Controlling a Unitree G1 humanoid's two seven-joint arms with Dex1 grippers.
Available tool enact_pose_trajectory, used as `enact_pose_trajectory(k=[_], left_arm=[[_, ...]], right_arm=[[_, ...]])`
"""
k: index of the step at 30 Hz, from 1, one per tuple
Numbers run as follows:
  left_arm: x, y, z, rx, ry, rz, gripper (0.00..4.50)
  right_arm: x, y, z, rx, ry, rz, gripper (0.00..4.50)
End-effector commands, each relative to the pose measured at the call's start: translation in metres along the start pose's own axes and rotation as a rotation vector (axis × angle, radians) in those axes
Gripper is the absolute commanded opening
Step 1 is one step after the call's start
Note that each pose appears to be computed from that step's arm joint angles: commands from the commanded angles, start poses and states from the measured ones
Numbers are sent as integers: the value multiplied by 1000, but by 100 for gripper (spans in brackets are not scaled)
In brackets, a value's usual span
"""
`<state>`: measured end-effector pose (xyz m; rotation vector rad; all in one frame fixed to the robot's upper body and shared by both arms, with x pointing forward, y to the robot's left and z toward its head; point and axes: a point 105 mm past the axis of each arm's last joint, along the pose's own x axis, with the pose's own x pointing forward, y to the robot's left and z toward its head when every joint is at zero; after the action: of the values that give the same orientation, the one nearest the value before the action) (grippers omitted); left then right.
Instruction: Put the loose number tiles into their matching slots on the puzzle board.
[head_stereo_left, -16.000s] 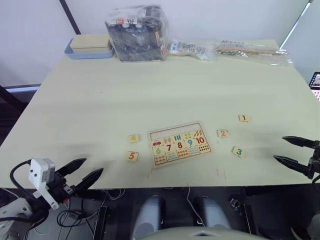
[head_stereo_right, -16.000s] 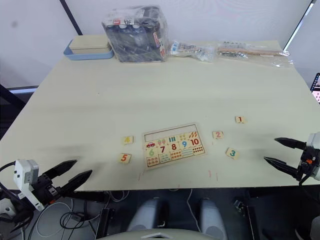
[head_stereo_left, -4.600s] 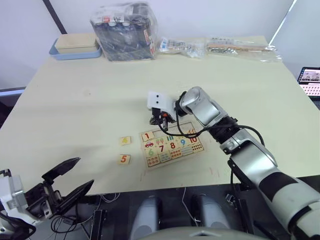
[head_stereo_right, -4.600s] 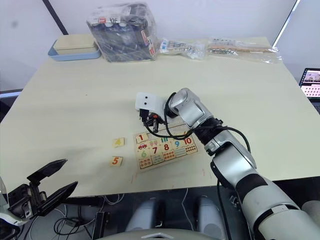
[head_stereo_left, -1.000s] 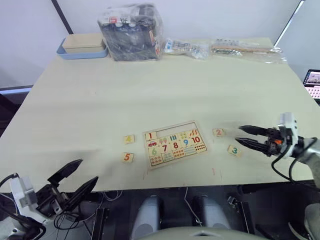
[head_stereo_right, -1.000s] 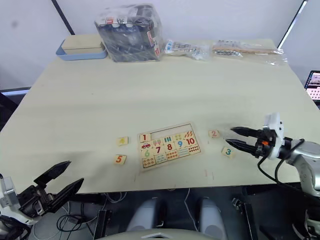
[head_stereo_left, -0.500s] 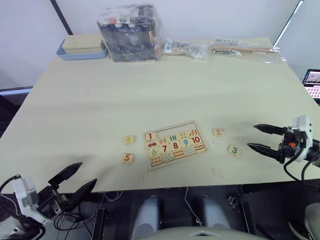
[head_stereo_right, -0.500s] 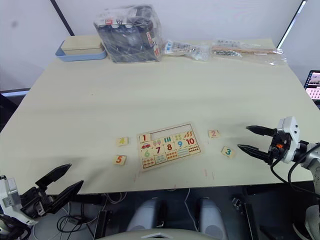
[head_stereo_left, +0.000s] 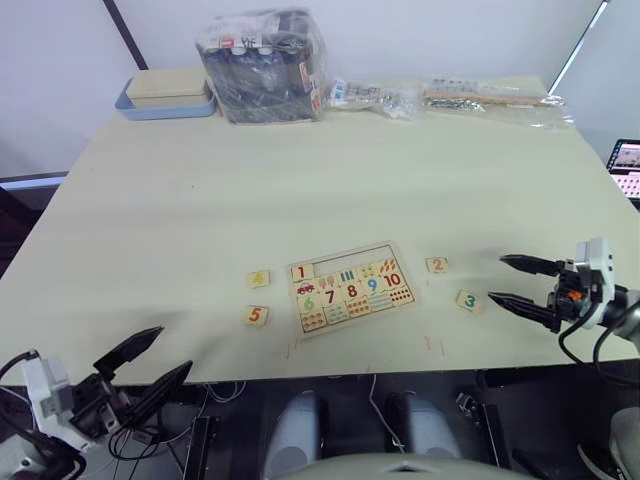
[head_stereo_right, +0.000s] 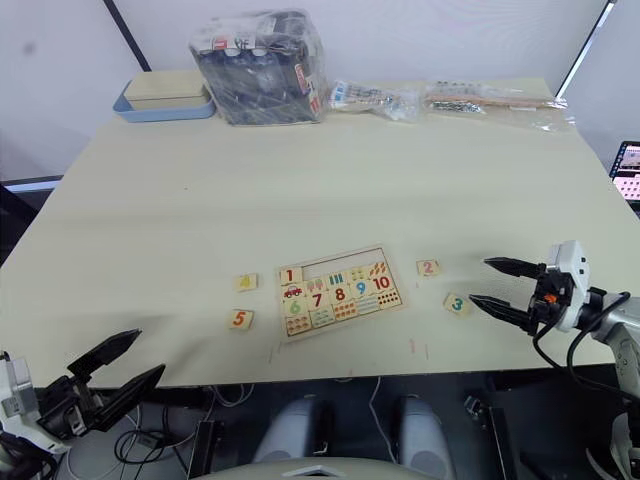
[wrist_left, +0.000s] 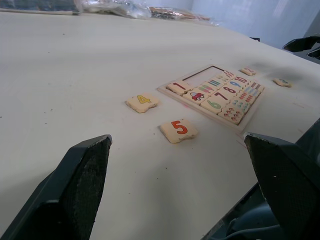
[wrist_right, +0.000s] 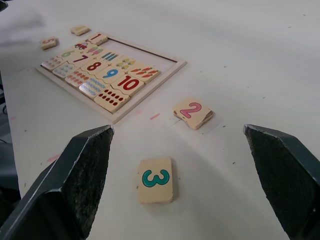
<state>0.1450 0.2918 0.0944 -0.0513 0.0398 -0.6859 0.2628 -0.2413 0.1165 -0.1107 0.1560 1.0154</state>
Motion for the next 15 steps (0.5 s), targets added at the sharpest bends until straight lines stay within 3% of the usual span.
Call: enact_pose_trajectory(k=[1, 15], left_arm=[[-5, 3, 7, 41, -1, 8, 450], [15, 0, 11, 37, -17, -120, 450]], right_arm=[[0, -1, 9, -46, -21, -1, 435], [0, -3, 34, -128, 14, 55, 435]])
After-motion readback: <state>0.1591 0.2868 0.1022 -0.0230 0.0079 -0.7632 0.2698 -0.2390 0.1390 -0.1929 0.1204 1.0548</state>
